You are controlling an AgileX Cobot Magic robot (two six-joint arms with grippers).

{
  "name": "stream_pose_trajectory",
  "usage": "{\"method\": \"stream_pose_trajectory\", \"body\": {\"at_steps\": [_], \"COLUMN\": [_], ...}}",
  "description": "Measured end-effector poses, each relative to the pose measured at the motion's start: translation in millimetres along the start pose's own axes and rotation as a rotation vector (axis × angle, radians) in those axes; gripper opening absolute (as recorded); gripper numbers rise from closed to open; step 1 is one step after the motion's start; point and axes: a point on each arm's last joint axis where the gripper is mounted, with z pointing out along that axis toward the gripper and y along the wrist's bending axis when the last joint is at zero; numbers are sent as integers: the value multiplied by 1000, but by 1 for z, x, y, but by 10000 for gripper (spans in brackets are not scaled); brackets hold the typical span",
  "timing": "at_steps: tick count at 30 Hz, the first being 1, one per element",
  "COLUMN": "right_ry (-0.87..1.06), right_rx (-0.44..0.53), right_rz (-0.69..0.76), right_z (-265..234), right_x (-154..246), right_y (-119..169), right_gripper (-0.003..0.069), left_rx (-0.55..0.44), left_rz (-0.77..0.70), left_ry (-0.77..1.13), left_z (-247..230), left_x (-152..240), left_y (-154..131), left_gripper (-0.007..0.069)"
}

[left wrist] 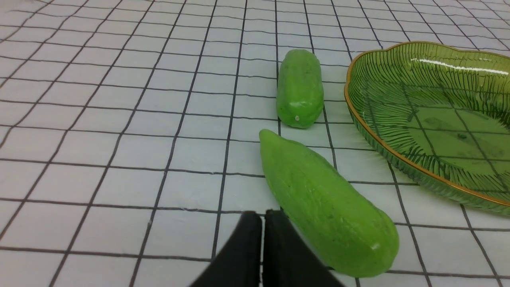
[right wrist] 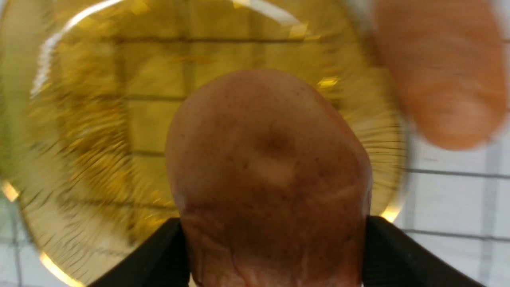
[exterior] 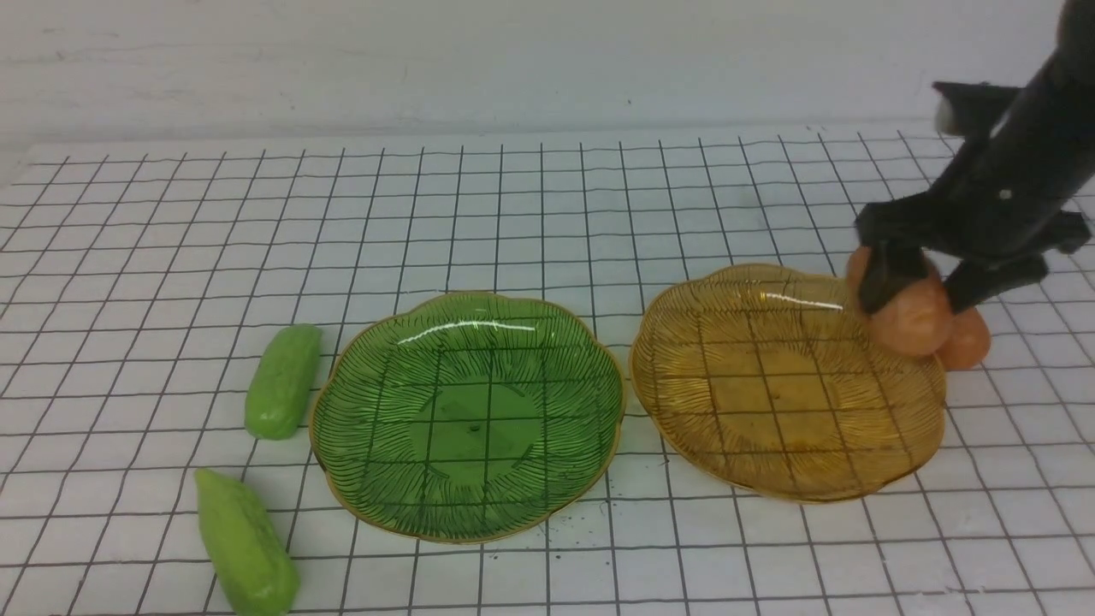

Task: Put different types of vegetables on the plate.
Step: 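Put the potato onto the plate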

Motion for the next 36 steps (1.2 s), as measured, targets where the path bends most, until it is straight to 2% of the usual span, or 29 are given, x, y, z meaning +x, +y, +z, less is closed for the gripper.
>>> {"method": "stream_pose_trajectory", "body": {"at_steps": [3,9,12,13,14,20,23,27,32,36], "right_ry": [39,72,45,25,16,-49,-90,-119,-106,-98], "right_rx": [-10,13,21,25,30,129,193,265,281,250], "right_rz": [-71,-85,-74,-68,-72,-118,-86,16,112,198], "right_z": [23,54,55,52,50,26,12,3,11,28], "right_x": [-2,-5,-8,-11,-13,-30,-39,-43,-43,-45], "right_y": [15,18,18,18,18,13,1,-30,-59,-80], "right_gripper": [501,504,559,622,650,690,691,691,691,691], "left_rx": [0,0,0,0,0,0,0,0,0,0], "left_rz": [0,0,0,0,0,0,0,0,0,0], "left_ry": [0,0,0,0,0,0,0,0,0,0], "left_z": [0,0,0,0,0,0,0,0,0,0], "left_x": [0,0,0,0,0,0,0,0,0,0], "left_y": [0,0,0,0,0,0,0,0,0,0], "left_gripper": [-8,-8,-8,-8,-8,-8,-8,-8,-8,-8]}}
